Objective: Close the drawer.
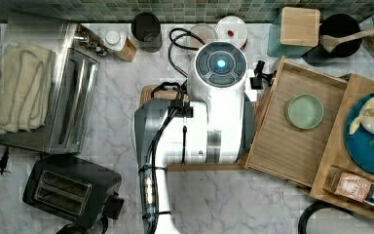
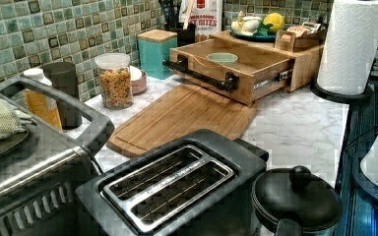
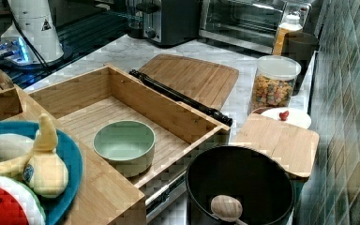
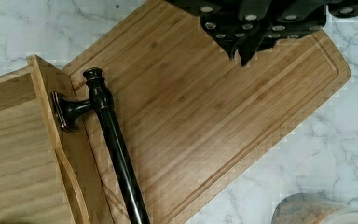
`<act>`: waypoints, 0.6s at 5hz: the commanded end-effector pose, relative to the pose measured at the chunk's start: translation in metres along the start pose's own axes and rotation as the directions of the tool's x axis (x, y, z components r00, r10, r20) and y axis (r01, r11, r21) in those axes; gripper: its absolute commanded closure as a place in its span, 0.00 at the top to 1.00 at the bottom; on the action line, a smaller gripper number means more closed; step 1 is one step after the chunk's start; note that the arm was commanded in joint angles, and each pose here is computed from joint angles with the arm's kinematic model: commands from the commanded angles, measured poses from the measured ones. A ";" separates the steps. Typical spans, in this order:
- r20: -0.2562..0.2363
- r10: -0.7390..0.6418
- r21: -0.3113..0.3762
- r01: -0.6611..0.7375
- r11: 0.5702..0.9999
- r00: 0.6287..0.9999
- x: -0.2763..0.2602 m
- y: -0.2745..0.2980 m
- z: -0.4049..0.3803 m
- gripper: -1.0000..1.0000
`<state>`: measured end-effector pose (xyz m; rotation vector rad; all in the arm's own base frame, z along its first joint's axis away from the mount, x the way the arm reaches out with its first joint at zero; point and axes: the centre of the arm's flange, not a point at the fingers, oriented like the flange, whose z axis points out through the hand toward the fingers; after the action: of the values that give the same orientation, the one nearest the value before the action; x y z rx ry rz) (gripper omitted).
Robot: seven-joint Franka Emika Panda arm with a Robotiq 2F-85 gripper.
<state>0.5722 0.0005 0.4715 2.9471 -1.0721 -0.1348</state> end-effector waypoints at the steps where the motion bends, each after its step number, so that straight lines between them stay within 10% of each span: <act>1: 0.015 0.005 0.004 -0.005 1.000 1.000 -0.001 0.001 0.004 0.00; 3: -0.001 -0.063 -0.067 0.063 0.996 0.998 0.024 0.000 0.035 0.00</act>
<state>0.5756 0.0047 0.4491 2.9425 -1.0378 -0.1563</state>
